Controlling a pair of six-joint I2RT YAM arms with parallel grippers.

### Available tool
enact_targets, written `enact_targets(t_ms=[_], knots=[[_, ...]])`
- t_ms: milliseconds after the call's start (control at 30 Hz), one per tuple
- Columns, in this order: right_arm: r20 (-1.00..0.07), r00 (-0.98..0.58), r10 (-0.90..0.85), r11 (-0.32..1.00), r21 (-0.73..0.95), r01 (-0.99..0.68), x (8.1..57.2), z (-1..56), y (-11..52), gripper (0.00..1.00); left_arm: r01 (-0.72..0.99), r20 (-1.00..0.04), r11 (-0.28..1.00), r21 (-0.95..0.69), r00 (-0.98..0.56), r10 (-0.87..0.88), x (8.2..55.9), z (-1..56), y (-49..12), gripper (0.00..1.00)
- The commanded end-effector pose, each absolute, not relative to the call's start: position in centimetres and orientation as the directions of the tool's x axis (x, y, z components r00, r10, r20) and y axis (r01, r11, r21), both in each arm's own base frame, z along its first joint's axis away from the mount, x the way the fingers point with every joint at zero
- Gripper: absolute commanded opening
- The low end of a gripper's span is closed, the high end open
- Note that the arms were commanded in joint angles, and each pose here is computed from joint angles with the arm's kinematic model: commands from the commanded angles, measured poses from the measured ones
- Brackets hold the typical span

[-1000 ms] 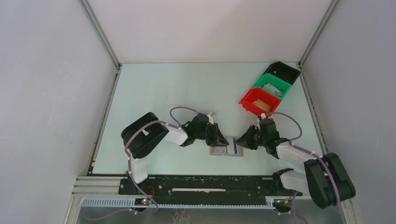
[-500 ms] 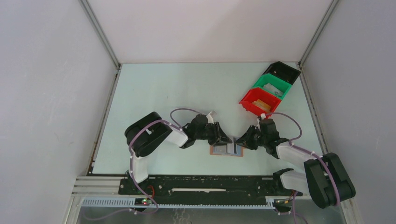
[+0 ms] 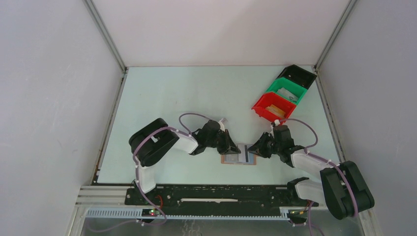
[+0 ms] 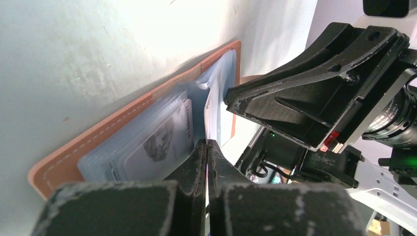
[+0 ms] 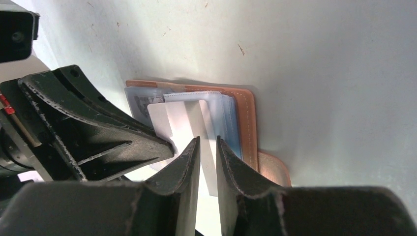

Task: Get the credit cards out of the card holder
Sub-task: Remove the credit card from the card holder.

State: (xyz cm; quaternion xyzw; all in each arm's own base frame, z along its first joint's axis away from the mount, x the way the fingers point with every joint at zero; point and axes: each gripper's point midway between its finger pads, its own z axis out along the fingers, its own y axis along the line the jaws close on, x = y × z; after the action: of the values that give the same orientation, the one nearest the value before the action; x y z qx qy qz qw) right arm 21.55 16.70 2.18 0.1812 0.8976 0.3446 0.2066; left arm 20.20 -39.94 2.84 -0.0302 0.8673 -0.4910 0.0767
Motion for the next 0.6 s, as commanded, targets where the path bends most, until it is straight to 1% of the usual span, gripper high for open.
enact_targets(t_ms=[0,167,300,367,467,533,567], knots=[[-0.212,-0.861,0.463,0.727,0.646,0.232,19.9,0.5,15.9,0.27,0.082,-0.187,0.576,-0.813,-0.974,-0.125,21.4,3.7,-38.4,0.0],[-0.212,-0.862,0.461,0.719,0.659,0.223,20.0,1.0,15.9,0.27,0.125,-0.218,0.562,-0.818,-0.971,-0.1,21.1,5.3,-37.0,0.0],[-0.241,-0.871,0.428,0.703,0.694,0.154,20.1,3.1,16.5,0.3,0.193,-0.252,0.542,-0.818,-0.967,-0.036,20.2,7.5,-36.5,0.0],[-0.284,-0.863,0.417,0.668,0.74,0.079,20.3,5.4,17.1,0.35,0.241,-0.288,0.526,-0.816,-0.958,-0.008,19.9,9.0,-36.2,0.0],[-0.323,-0.861,0.393,0.59,0.807,-0.034,20.2,9.0,18.0,0.46,0.324,-0.349,0.484,-0.813,-0.936,0.04,19.5,11.7,-35.7,0.0],[-0.339,-0.858,0.386,0.533,0.841,-0.093,20.0,11.0,18.5,0.57,0.362,-0.377,0.441,-0.821,-0.924,0.055,19.4,13.6,-35.2,0.0],[-0.356,-0.853,0.38,0.498,0.856,-0.136,20.0,12.2,18.8,0.61,0.378,-0.388,0.414,-0.828,-0.919,0.062,19.4,14.5,-35.1,0.0]])
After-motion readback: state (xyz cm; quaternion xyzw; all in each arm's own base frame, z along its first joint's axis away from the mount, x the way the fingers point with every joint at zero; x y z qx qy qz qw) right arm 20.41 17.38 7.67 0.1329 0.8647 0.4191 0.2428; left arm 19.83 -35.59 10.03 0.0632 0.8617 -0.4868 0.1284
